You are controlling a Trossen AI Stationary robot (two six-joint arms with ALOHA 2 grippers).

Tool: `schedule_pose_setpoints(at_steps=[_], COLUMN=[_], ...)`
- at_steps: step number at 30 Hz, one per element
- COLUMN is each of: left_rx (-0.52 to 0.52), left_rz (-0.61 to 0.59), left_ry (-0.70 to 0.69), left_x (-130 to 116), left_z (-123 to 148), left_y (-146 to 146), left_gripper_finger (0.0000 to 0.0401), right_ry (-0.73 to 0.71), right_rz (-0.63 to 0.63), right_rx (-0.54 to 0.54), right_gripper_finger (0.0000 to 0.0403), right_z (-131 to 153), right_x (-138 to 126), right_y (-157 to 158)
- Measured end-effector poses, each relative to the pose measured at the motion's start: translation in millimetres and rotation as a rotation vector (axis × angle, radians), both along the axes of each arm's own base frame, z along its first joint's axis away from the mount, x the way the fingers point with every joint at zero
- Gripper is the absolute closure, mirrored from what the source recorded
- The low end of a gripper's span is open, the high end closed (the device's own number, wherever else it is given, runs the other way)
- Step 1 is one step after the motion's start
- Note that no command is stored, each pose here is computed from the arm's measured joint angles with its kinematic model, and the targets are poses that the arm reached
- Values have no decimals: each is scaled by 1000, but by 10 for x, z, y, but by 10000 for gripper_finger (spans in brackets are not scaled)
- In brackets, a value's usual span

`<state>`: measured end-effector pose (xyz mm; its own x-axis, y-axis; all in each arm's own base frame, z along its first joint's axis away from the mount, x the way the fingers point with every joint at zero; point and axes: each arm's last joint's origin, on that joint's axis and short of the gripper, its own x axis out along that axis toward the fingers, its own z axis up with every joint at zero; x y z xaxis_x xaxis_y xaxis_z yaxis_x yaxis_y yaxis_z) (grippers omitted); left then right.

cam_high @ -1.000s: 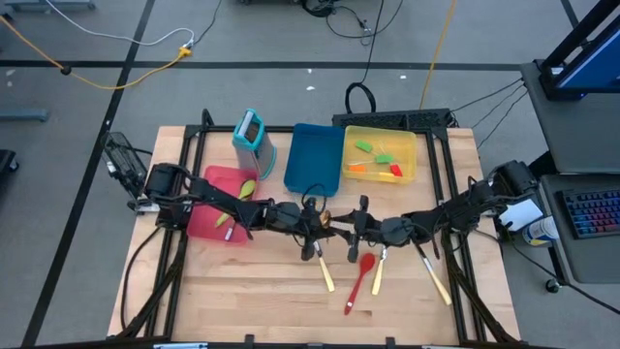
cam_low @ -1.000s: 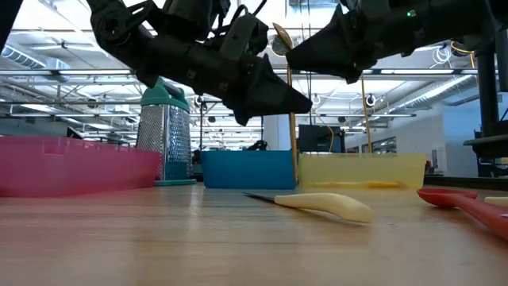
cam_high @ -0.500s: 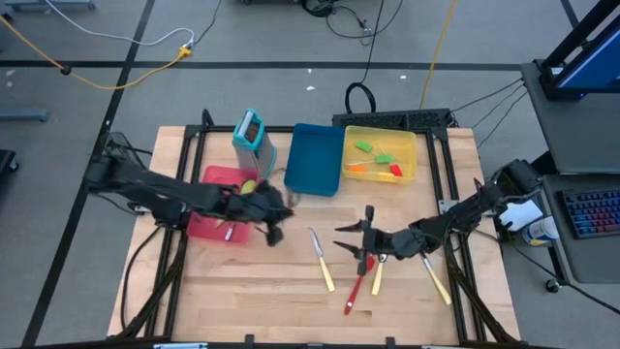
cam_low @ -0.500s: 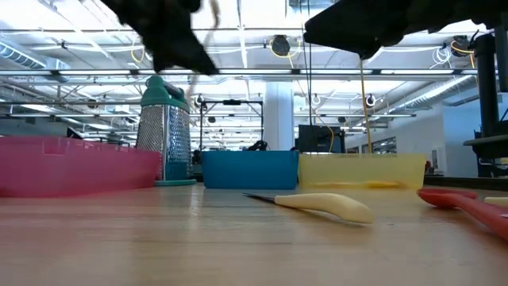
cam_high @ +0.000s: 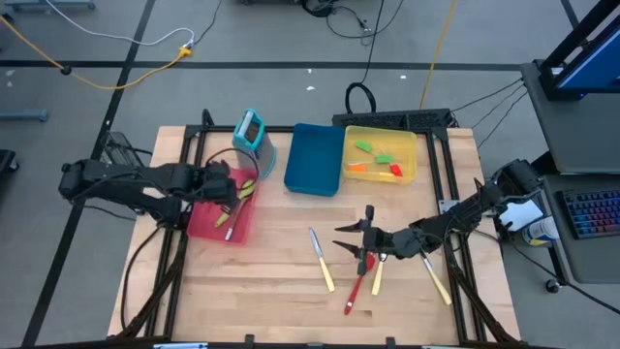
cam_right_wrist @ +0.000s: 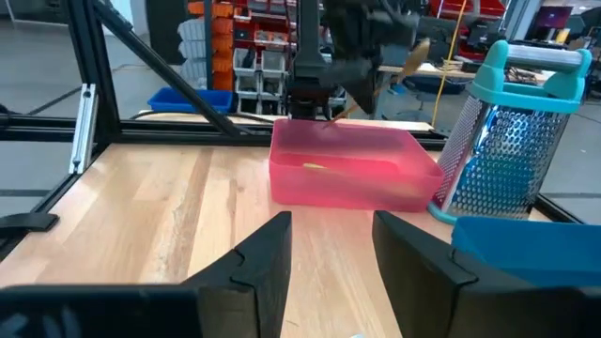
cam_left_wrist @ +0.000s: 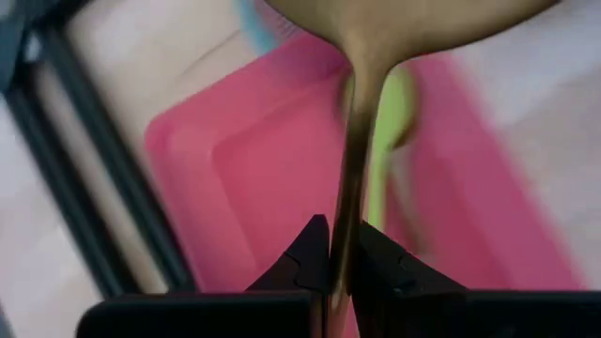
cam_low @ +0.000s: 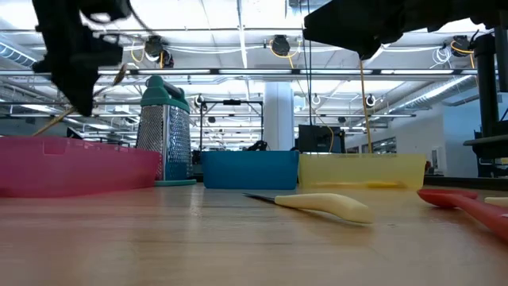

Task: Pick & Place Kitchen Items
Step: Put the gold serving spoon into the pink bin

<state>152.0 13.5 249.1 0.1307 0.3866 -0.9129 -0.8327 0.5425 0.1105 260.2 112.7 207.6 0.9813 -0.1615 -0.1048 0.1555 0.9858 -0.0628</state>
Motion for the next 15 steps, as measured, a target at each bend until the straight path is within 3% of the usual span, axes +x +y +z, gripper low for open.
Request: schedule_pose_setpoints(at_steps=[6,11,15], left_rx=[-122,-221,-241], left_rz=[89,112,98], left_ry=[105,68,85], left_x=[-84,-45,-1], left_z=[-375,-571,-721], left_y=[215,358,418], left_gripper_finger=[381,381,380], right_ry=[-8,-10,-10], right_rz=[-8,-8,-8], right_rx=[69,76,77], right_gripper_finger=[259,258,259], right_z=[-4,-3,-3], right_x=[0,0,0], right_y=[0,0,0])
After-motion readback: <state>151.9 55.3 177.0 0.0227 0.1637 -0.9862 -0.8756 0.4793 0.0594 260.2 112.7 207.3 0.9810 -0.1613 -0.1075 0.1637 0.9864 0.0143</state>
